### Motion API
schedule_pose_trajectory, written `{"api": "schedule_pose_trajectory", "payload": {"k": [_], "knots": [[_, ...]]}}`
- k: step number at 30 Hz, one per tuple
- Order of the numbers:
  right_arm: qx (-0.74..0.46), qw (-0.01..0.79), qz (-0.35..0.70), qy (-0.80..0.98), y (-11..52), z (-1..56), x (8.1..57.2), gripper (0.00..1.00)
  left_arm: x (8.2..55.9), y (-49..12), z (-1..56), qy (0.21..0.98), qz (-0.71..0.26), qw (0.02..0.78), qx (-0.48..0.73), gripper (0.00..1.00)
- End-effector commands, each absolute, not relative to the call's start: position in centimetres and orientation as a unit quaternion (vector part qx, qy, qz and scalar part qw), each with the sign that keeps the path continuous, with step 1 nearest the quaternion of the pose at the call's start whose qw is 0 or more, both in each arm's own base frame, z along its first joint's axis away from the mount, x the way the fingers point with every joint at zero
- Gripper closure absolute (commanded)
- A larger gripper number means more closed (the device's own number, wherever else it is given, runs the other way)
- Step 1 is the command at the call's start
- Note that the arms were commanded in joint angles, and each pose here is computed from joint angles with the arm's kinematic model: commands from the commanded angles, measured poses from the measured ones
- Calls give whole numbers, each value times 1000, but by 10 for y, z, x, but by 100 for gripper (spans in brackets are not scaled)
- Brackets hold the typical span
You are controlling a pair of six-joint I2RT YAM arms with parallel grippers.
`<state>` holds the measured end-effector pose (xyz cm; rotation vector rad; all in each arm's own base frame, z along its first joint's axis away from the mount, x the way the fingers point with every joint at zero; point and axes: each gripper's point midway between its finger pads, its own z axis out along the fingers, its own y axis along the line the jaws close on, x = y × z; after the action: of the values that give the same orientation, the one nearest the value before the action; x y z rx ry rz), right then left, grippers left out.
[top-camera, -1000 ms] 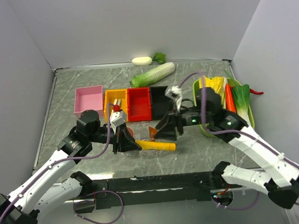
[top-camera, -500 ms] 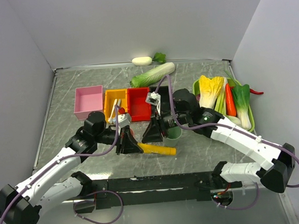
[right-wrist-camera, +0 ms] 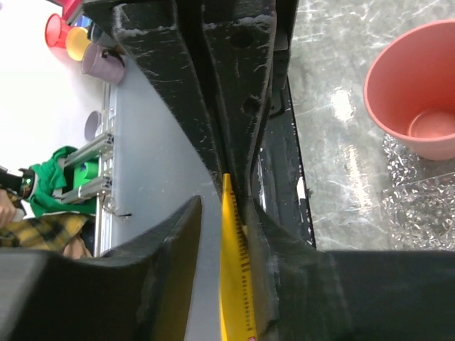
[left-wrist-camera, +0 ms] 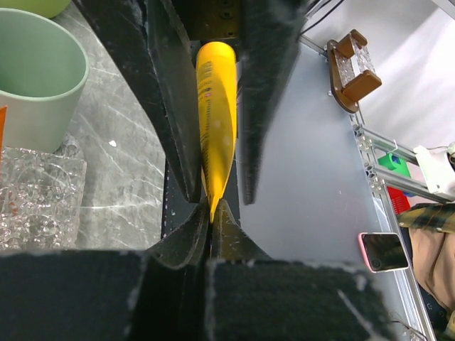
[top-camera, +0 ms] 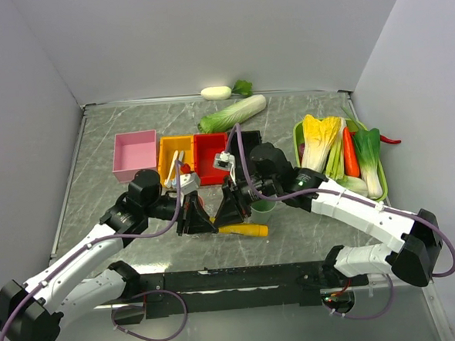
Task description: Prepare toiletry sets of a toothbrush and toothpaste on the tray
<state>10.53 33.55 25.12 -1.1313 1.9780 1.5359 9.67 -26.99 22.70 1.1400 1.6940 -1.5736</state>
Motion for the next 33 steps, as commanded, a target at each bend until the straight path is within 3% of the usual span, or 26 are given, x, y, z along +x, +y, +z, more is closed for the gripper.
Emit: {"api": "schedule_pose_trajectory", "payload": {"k": [1,2,5,7,8,9,12,15,23,29,33], "knots": [[-419,199,560,687,337,257,99,73,100,-273,243,602,-587,312,443,99],[-417,200,559,688,337,257,99,83,101,-273,243,602,-586,313,443,99],[-414,206,558,689,337,256,100,100,103,-273,244,606,-584,317,437,99],[-406,219,550,696,337,255,105,100,106,-273,247,610,-579,327,432,93],[-404,231,549,694,336,259,107,100,108,-273,250,608,-576,336,431,84],[-402,239,548,694,335,262,108,100,109,-272,253,608,-574,343,429,63],[-395,275,542,689,330,274,112,100,113,-268,265,605,-573,372,410,30],[-383,317,548,673,325,291,115,100,117,-264,283,592,-580,412,378,21],[-371,369,595,611,317,326,103,100,117,-256,310,563,-623,457,293,22],[-371,372,611,592,316,333,98,100,112,-257,317,547,-655,445,270,30],[-370,372,612,591,317,332,98,100,112,-265,307,560,-654,425,278,43]]}}
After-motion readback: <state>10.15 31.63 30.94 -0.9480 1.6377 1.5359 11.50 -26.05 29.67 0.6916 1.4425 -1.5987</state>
